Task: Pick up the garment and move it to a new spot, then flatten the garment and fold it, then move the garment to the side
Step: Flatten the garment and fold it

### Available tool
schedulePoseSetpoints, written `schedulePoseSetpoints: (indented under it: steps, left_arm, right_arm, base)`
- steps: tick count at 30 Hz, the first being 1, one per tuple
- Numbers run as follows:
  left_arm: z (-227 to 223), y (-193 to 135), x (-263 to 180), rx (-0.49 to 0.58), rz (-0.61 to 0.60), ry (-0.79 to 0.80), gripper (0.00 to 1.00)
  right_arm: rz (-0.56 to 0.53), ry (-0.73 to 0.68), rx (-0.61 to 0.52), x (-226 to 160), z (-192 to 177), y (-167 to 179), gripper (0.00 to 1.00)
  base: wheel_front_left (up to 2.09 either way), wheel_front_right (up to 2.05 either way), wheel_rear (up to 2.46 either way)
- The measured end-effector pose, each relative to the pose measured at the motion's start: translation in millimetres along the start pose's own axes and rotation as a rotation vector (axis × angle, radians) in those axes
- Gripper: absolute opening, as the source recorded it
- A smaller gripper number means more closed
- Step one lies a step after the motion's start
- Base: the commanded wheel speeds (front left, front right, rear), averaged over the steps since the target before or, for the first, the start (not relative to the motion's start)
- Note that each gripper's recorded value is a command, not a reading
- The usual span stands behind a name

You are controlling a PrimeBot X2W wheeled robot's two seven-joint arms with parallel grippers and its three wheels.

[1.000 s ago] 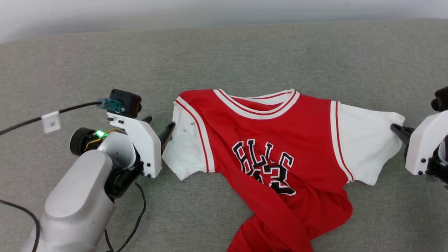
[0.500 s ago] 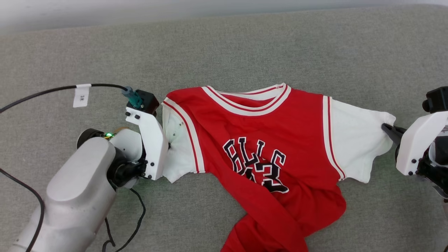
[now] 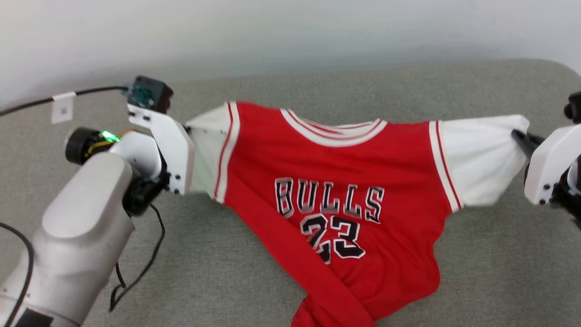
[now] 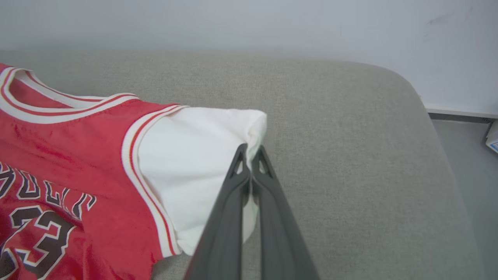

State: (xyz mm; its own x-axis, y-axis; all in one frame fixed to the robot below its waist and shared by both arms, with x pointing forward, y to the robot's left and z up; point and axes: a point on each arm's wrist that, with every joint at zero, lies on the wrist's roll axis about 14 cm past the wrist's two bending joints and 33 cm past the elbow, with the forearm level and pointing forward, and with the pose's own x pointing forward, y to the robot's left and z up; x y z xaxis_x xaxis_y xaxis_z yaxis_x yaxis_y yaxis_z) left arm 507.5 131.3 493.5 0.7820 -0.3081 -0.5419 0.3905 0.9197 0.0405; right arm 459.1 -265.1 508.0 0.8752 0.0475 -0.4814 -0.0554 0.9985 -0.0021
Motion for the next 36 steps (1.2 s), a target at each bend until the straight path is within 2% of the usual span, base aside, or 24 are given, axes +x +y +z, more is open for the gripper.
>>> schedulePoseSetpoints:
  steps: [9, 11, 20, 26, 29, 36]
  left_arm:
    - [119.2, 37.1, -27.1, 0.029, 0.166, -0.355, 0.00]
    - [161.0, 44.2, -30.1, 0.019, 0.195, -0.478, 0.00]
    - [255.0, 80.7, -26.6, -0.003, 0.288, -0.760, 0.00]
    - [283.0, 96.7, -5.0, -0.003, 0.304, -0.867, 0.00]
    - [281.9, 101.2, 16.2, -0.005, 0.301, -0.875, 0.00]
    - [242.6, 105.2, 80.3, -0.046, 0.288, -0.825, 0.00]
  right_arm:
    - [-0.072, -0.267, -0.084, -16.7, 106.4, -16.4, 0.00]
    - [-0.103, -0.363, -0.141, -16.4, 148.3, -21.1, 0.00]
    - [-0.126, -0.663, -0.228, -5.6, 261.5, -12.0, 0.00]
    - [-0.109, -0.747, -0.294, 25.2, 286.3, -0.6, 0.00]
    - [-0.093, -0.760, -0.313, 46.1, 288.0, 3.7, 0.00]
    - [-0.033, -0.677, -0.320, 114.6, 250.7, 14.7, 0.00]
  base:
    - [0.00, 0.00, 0.00]
    - [0.00, 0.00, 0.00]
    - [0.00, 0.00, 0.00]
    - [0.00, 0.00, 0.00]
    - [0.00, 0.00, 0.00]
    - [0.00, 0.00, 0.00]
